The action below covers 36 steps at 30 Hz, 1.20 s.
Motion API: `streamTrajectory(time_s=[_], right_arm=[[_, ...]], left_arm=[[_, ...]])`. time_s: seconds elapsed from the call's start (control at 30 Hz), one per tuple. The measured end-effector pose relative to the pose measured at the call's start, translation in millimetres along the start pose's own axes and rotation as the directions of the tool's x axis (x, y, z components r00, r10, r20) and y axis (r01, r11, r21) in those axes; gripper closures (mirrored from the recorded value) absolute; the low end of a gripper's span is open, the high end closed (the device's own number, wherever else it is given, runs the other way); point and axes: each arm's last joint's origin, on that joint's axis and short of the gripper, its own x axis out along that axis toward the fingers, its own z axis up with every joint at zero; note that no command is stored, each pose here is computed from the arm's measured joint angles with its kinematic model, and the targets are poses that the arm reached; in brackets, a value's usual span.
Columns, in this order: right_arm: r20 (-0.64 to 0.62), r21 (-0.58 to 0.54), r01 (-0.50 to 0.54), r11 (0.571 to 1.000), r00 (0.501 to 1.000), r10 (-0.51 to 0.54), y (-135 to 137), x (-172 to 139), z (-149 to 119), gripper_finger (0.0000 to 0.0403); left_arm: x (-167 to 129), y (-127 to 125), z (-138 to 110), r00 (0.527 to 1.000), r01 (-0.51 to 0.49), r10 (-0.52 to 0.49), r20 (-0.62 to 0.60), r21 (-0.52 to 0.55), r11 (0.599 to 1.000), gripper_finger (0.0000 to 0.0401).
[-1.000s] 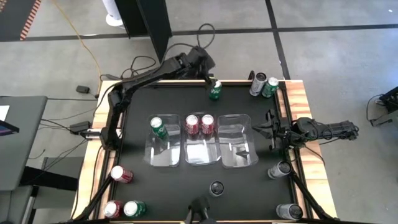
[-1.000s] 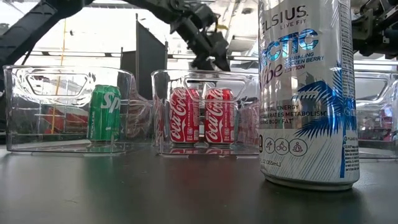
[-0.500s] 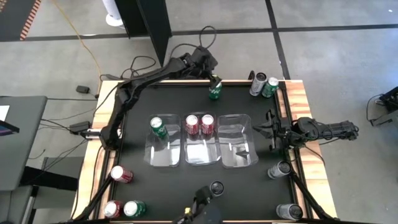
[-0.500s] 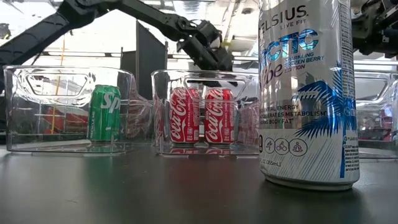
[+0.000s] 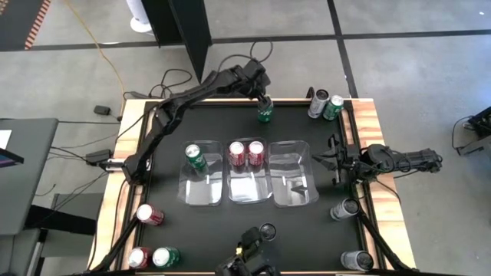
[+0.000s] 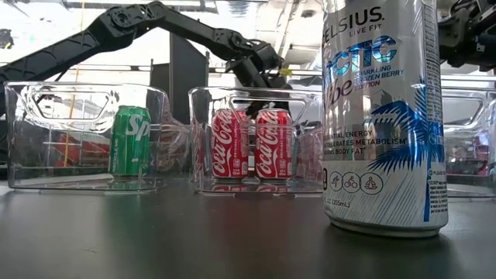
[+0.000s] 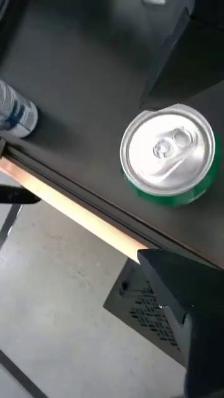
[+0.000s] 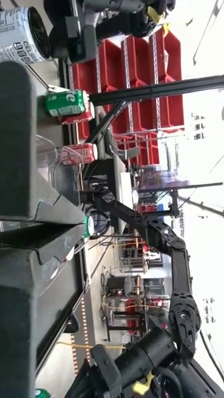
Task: Sort soda cans
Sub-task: Put the top left green soda can into the left transparent bin
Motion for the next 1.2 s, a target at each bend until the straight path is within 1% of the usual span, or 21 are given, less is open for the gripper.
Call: streamTrajectory(time_s=[0.37, 0.47, 0.77, 1.03, 1.13, 1.2], right_arm=[[0.000, 0.001, 0.001, 1.000, 1.000, -0.001, -0.1, 0.0, 0.0, 0.0374], [0.000, 0.001, 0.001, 1.000, 1.000, -0.001, -0.1, 0.0, 0.0, 0.0374], [0.000, 0.001, 0.001, 1.000, 1.000, -0.001, -0.1, 0.0, 0.0, 0.0374], [0.001, 0.001, 0.001, 1.000, 1.000, -0.001, -0.1, 0.0, 0.1, 0.0374], [0.006, 0.002, 0.000, 1.000, 1.000, 0.000, 0.0, 0.0, 0.6, 0.0374], [0.008, 0.003, 0.000, 1.000, 1.000, 0.000, 0.0, 0.0, 0.7, 0.0374]], left_arm=[[-1.1, -3.7, 1.3, 1.000, 0.029, -0.029, 0.007, 0.007, 1.000, 0.0024], [-1.1, -4.1, 1.3, 0.999, 0.051, -0.051, 0.008, -0.001, 0.999, 0.0024], [-0.9, -4.7, -1.0, 0.998, 0.053, -0.053, -0.015, -0.010, 0.999, 0.0024], [-0.9, -4.6, -0.4, 0.999, 0.052, -0.052, -0.008, -0.018, 0.998, 0.0024], [5.6, -6.5, -2.4, 0.999, 0.051, -0.052, -0.012, -0.020, 0.998, 0.0024], [10.7, -7.1, -6.7, 0.998, 0.051, -0.052, -0.037, -0.024, 0.998, 0.0024]])
